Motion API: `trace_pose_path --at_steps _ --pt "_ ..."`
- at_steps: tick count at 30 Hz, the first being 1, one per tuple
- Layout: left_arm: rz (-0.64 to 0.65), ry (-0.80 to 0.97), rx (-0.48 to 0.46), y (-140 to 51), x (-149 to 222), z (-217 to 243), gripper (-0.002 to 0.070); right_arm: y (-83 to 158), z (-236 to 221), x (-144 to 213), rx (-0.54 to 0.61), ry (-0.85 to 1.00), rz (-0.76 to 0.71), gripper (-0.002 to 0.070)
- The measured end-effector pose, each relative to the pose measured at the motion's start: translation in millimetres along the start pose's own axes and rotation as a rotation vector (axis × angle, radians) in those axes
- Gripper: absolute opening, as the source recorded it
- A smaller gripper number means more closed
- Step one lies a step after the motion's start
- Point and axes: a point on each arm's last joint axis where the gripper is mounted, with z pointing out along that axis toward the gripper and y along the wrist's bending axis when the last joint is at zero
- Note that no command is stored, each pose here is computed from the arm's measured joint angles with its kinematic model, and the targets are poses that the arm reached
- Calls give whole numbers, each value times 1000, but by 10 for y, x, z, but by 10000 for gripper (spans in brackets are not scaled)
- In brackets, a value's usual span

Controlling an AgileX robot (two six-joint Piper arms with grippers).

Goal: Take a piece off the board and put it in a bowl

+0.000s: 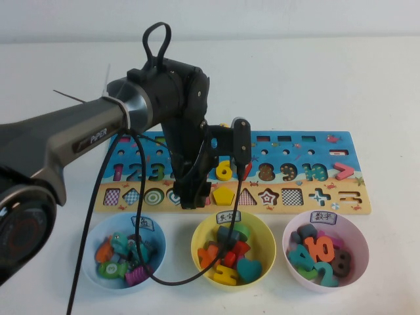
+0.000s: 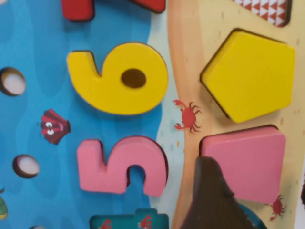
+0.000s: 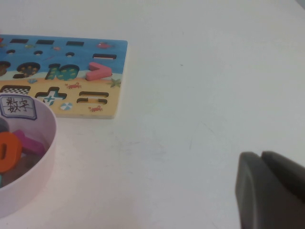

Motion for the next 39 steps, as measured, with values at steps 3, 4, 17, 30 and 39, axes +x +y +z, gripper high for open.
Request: trace_pose_path --at_steps 3,4,17,30,39 --pt "-2 -4 2 -2 -4 0 417 0 0 0 0 0 0 -18" --pt "-3 -6 3 -3 -5 0 442 0 0 0 0 0 0 -18" --pt "-4 -11 -5 19 -16 78 524 0 0 0 0 0 0 -18" --pt "-5 -9 -7 25 -8 78 447 0 0 0 0 0 0 -18" --pt "7 9 -18 19 16 -7 421 0 0 0 0 0 0 -18"
